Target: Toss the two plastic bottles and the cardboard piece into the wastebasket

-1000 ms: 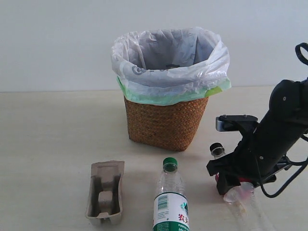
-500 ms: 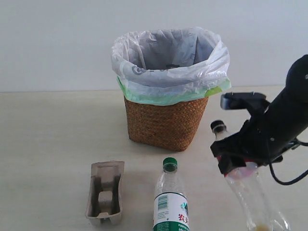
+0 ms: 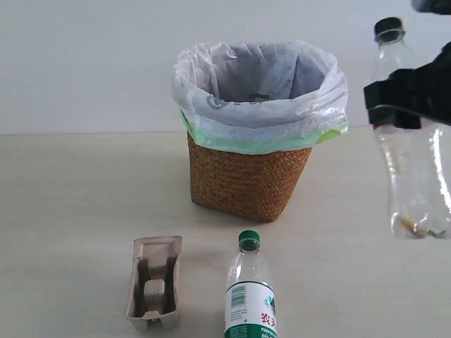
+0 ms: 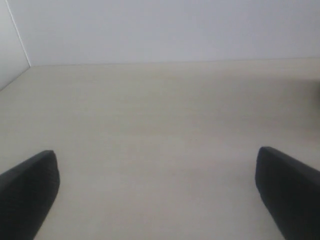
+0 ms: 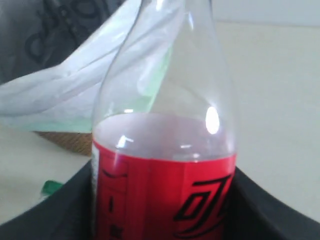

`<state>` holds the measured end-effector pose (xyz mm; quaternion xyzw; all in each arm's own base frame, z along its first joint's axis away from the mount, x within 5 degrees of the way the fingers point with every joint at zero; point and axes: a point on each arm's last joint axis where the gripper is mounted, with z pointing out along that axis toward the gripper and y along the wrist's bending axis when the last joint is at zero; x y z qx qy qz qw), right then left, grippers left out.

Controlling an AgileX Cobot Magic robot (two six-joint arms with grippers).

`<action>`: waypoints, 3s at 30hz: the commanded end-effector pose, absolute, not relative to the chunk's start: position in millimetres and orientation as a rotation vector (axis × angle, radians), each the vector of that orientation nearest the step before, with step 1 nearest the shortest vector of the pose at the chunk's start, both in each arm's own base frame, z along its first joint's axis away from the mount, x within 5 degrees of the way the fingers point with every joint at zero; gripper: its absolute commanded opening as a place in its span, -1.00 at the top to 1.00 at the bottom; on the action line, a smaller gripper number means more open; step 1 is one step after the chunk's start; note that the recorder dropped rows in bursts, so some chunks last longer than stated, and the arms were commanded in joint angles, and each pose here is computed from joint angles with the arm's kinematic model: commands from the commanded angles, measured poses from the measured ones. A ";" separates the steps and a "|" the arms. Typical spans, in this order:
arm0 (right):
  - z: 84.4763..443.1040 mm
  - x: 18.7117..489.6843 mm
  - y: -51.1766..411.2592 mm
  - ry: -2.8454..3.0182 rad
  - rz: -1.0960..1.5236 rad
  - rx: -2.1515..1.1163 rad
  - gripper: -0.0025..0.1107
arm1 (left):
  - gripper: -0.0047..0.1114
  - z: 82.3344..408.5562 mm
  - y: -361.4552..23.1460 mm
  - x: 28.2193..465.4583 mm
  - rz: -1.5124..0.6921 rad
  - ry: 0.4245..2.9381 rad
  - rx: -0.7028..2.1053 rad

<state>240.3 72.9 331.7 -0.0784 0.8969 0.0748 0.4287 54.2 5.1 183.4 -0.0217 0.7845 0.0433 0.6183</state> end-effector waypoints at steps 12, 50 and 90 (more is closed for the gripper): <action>445.3 244.2 41.2 1.774 -0.211 -0.096 0.96 | -0.94 185.4 5.3 54.0 0.097 1.791 -0.061; 412.2 342.3 49.3 1.882 -0.409 -0.217 0.96 | -0.94 185.4 5.3 54.0 0.097 1.791 -0.061; 441.4 347.2 122.9 1.597 0.541 0.044 -0.91 | -0.94 185.4 5.3 54.0 0.097 1.791 -0.061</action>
